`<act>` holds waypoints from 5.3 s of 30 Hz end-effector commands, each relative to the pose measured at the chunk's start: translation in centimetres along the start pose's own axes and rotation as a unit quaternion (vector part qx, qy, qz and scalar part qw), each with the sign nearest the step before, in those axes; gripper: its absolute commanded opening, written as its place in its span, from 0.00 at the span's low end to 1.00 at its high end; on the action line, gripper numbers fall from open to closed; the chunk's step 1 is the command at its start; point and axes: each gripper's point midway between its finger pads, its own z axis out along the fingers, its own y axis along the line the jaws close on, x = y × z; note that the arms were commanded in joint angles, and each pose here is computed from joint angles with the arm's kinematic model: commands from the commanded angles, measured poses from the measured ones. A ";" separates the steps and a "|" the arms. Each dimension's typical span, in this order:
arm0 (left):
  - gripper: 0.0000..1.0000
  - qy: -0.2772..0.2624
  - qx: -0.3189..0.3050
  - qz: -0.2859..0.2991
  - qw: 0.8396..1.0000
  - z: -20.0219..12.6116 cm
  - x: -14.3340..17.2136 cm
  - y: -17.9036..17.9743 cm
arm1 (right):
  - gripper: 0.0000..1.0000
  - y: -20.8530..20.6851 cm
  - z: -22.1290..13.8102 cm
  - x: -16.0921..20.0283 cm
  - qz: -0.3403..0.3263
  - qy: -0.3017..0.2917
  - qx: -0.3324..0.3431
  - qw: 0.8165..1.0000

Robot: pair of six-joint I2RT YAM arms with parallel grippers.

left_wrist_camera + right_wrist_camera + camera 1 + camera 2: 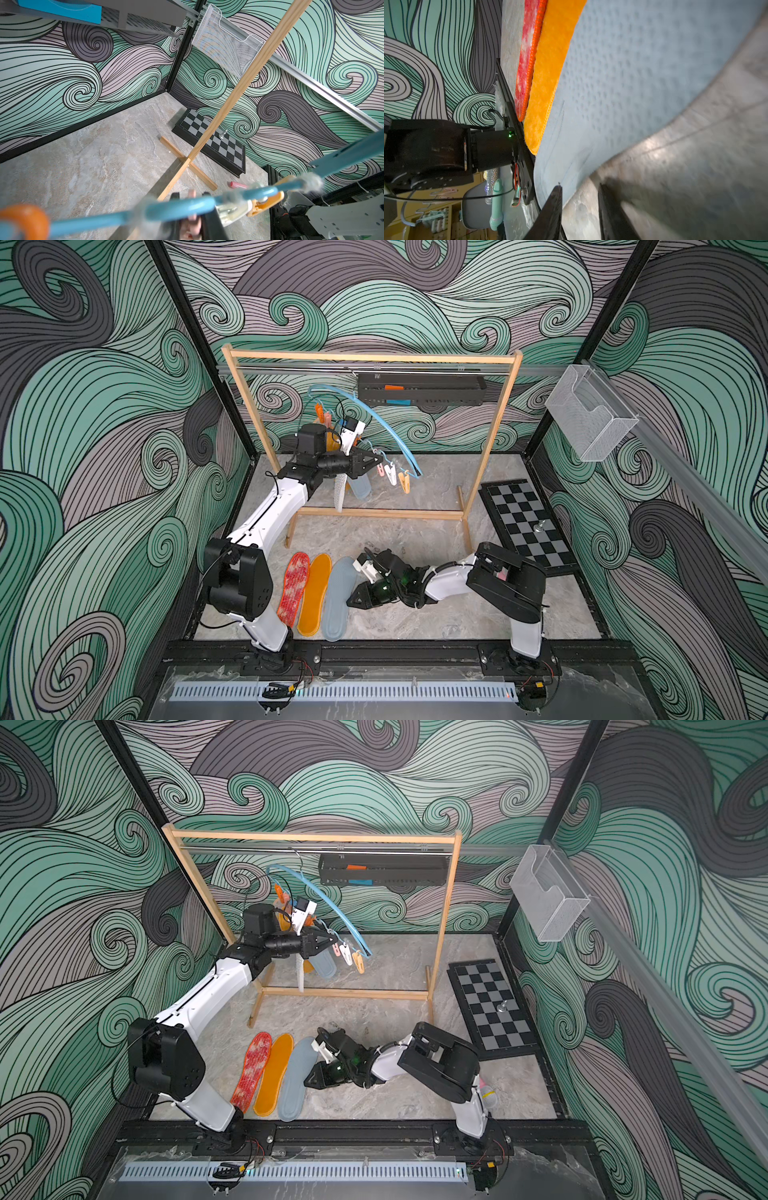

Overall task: Take the shoe insoles off the hanger
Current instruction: Place the insole at the center of the board, then remove the insole from the hanger.

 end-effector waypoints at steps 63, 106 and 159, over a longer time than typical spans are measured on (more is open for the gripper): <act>0.51 0.047 -0.023 -0.020 0.998 -1.1 3.5 -2.3 | 0.43 -2.4 -22.9 5.0 -0.287 -0.289 0.043 0.912; 0.60 -0.049 -0.312 0.043 0.948 -22.0 17.4 -10.0 | 0.52 -2.3 -23.1 5.0 -0.303 -0.310 0.033 0.901; 0.63 -0.038 -0.292 0.067 0.953 -21.6 18.0 -11.1 | 0.77 7.1 -10.9 -19.6 -0.292 -0.450 -0.079 0.840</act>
